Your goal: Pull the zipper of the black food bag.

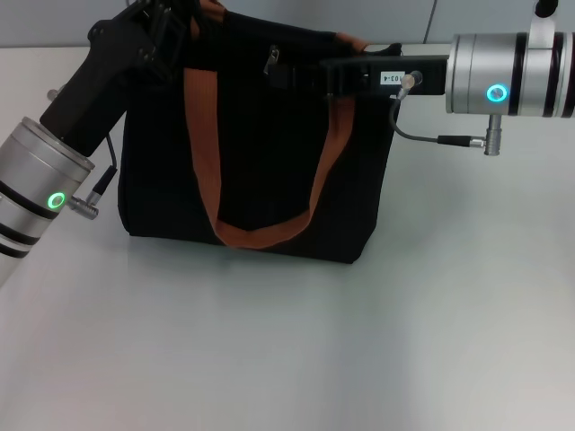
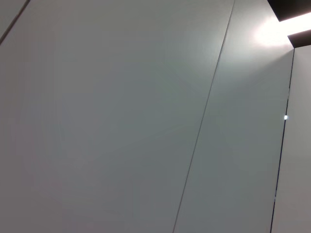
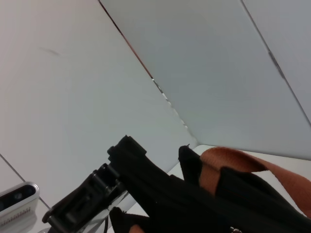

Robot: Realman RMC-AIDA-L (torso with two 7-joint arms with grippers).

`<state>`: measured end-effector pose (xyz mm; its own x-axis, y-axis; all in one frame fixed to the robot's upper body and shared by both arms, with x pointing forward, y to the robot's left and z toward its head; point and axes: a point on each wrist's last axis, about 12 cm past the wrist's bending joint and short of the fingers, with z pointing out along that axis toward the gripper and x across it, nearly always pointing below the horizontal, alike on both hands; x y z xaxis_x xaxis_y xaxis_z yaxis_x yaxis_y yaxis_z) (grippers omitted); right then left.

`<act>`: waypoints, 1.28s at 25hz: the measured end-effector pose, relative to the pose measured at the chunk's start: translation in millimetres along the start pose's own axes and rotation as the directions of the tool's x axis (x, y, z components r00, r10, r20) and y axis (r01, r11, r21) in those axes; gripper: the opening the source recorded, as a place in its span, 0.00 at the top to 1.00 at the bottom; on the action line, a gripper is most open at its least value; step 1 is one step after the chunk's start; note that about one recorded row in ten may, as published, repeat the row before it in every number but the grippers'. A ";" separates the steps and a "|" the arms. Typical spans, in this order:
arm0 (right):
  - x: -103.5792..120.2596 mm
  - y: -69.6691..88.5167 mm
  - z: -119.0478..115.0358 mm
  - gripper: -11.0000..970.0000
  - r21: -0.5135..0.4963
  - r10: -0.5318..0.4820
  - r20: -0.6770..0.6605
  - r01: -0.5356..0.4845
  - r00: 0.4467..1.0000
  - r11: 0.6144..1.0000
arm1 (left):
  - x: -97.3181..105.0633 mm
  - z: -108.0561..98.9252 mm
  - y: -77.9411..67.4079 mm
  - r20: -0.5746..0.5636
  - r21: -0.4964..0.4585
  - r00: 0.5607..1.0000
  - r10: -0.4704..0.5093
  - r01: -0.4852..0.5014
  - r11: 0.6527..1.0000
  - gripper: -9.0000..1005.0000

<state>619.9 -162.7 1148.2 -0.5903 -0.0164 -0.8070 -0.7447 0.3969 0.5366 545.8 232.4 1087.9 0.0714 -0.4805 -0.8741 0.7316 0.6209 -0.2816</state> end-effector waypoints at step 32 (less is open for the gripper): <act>-7.3 1.8 1.8 0.99 0.012 -0.037 -0.005 0.037 0.999 0.999 | -0.9 -3.0 -0.9 0.011 0.002 1.000 -0.001 0.001 1.000 0.89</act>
<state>623.4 -160.2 1154.6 -0.5638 -0.0356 -0.8251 -0.7623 0.4069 0.5033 543.0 234.1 1087.7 0.0779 -0.4878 -0.8695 0.7329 0.6193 -0.2818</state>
